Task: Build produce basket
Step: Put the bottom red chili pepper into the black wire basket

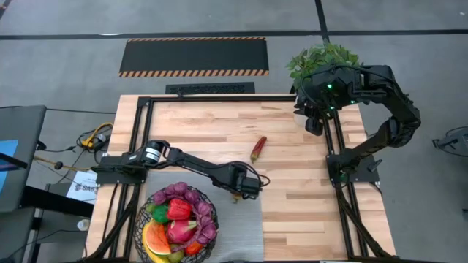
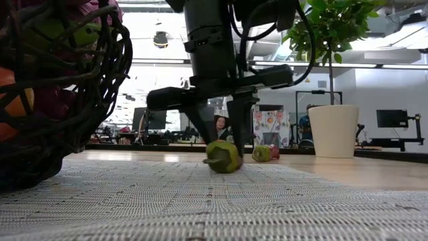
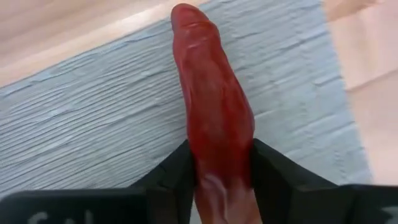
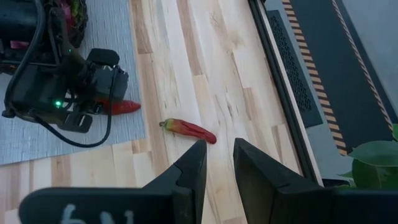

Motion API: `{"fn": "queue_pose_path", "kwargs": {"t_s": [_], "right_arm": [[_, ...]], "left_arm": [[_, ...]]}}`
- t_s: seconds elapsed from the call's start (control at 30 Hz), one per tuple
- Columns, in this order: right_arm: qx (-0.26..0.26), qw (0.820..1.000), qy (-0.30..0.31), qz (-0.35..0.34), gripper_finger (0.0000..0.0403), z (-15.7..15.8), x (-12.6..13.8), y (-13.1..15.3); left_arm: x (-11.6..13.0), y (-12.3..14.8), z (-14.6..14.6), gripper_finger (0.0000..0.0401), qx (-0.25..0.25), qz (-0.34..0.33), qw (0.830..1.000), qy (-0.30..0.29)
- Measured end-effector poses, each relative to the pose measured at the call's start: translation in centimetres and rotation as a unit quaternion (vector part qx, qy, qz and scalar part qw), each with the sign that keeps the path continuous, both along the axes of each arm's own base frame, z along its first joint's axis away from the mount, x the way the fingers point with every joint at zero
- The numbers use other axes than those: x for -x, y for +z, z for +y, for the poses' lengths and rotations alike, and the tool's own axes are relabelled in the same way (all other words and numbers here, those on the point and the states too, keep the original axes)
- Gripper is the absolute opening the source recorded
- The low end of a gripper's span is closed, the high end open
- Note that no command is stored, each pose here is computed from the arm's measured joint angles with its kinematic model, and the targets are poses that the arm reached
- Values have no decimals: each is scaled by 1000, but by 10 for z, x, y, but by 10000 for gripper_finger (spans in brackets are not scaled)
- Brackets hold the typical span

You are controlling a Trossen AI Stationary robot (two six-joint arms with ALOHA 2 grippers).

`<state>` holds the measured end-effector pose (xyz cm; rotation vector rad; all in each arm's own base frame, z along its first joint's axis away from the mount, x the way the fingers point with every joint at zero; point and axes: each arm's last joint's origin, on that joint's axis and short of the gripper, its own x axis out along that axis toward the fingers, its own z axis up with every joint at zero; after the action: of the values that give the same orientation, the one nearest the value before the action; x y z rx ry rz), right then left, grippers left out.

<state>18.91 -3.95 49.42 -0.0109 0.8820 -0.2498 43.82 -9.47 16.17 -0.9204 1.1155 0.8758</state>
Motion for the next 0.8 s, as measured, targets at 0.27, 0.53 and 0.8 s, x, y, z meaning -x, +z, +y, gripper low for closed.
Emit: {"fn": "queue_pose_path", "kwargs": {"t_s": [0.27,0.53,0.8], "right_arm": [[0,1000,0,0,104,0,0,0],[2,1000,3,1,104,0,0,0],[4,1000,4,1,104,0,0,0]], "left_arm": [[-11,24,-3,103,4,-34,998,-49],[-8,99,-12,107,-18,-28,989,-144],[34,160,-48,109,20,-15,978,-208]]}}
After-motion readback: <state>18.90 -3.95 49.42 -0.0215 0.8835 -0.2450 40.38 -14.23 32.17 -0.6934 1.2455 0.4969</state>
